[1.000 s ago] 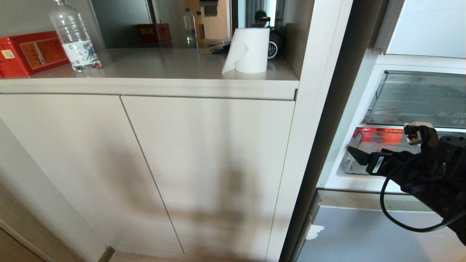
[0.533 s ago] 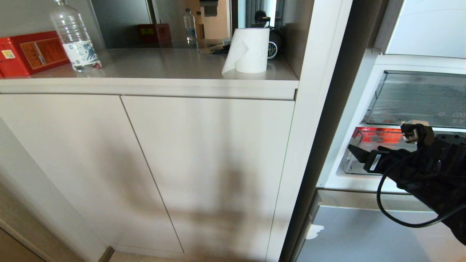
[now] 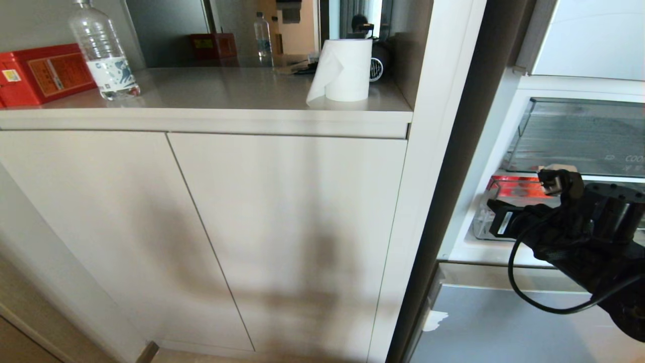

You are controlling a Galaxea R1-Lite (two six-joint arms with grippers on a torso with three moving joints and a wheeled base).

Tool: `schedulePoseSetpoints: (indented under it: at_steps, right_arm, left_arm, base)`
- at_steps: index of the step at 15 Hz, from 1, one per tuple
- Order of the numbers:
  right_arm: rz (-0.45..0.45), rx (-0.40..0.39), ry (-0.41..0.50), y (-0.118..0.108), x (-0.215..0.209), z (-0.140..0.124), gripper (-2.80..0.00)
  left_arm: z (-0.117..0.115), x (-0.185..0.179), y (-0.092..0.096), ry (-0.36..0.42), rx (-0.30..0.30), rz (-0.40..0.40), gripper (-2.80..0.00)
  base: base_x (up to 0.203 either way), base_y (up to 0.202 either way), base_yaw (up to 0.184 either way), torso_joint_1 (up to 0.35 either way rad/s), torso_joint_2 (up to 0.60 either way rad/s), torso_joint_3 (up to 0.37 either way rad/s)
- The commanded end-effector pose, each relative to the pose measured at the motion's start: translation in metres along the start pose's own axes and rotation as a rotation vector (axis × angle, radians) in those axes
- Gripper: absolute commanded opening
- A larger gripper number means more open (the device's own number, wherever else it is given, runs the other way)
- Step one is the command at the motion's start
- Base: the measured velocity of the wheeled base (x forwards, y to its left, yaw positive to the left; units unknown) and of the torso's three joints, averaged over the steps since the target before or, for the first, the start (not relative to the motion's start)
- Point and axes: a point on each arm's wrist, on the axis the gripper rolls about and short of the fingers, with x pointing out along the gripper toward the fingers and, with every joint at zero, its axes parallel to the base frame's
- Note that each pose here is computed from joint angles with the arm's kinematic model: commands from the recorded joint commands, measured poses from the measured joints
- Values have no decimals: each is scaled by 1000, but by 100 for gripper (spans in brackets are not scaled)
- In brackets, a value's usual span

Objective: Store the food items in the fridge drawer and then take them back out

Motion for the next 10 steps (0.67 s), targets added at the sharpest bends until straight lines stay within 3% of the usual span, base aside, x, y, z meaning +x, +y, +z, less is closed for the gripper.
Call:
schedulePoseSetpoints:
  at_steps: [1,10]
  right_arm:
    - [0,3,-7,2,0,0,-280]
    - [4,26,2,-1,-48,2,-280]
  left_arm:
    - [0,0,0,1,0,0,-280]
    - [0,0,0,1,0,0,-280]
  base:
    - [0,0,0,0,0,0]
    - [0,0,0,0,0,0]
